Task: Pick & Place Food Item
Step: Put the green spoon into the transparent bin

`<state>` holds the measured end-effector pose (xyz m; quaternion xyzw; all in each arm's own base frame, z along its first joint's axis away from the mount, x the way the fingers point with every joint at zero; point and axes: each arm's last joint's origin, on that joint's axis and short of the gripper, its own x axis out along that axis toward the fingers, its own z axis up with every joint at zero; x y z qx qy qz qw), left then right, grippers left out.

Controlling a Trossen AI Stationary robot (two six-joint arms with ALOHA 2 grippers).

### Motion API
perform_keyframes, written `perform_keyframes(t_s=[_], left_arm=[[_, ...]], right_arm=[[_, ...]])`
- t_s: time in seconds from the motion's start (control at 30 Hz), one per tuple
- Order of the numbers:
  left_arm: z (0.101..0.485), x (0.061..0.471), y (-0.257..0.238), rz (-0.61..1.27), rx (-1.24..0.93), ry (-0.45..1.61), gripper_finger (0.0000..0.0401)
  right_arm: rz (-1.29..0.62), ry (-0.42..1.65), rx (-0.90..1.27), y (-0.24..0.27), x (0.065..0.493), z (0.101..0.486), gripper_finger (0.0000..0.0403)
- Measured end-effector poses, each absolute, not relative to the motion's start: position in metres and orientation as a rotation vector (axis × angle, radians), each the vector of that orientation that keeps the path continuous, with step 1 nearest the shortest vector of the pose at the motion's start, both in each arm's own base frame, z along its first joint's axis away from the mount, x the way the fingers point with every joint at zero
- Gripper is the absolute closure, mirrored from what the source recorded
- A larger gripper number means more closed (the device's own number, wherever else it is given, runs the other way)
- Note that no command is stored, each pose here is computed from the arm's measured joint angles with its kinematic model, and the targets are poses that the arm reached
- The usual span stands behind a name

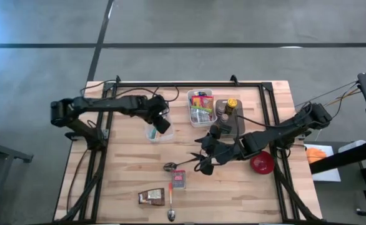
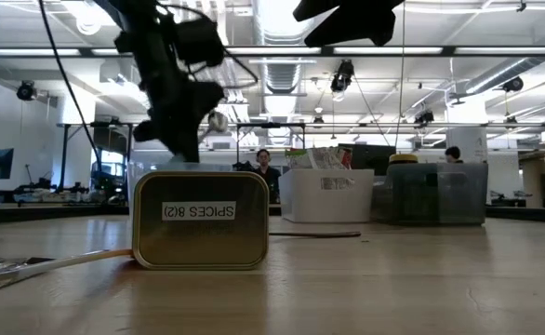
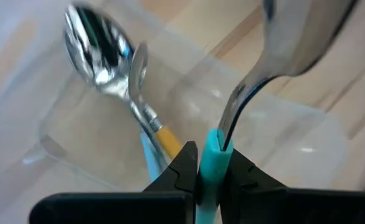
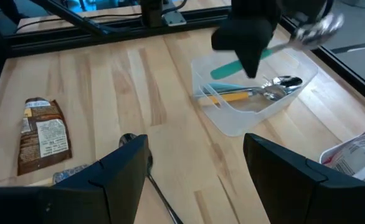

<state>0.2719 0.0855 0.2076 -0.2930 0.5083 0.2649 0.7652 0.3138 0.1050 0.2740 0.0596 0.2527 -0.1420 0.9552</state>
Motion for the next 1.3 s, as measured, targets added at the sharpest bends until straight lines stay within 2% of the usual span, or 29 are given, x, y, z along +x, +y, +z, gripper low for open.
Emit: perform_keyframes(t_s=[0.2,0.4,1.07,1.3], left_arm=[[0.181,0.274,0.1,0.608,-0.697,1.209,0.0379],[0.171,0.272,0.114,0.649,-0.74,1.235,0.0379],[0.164,0.269,0.119,0.646,-0.788,1.249,0.0378],[0.164,0.269,0.119,0.644,-0.79,1.249,0.036]], right_arm=[[-0.288,0.516,0.119,0.105,0.314,0.273,0.0141],[-0.288,0.519,0.114,0.105,0.313,0.273,0.0141],[-0.286,0.521,0.114,0.105,0.313,0.273,0.0142],[-0.286,0.521,0.114,0.105,0.313,0.273,0.0142]])
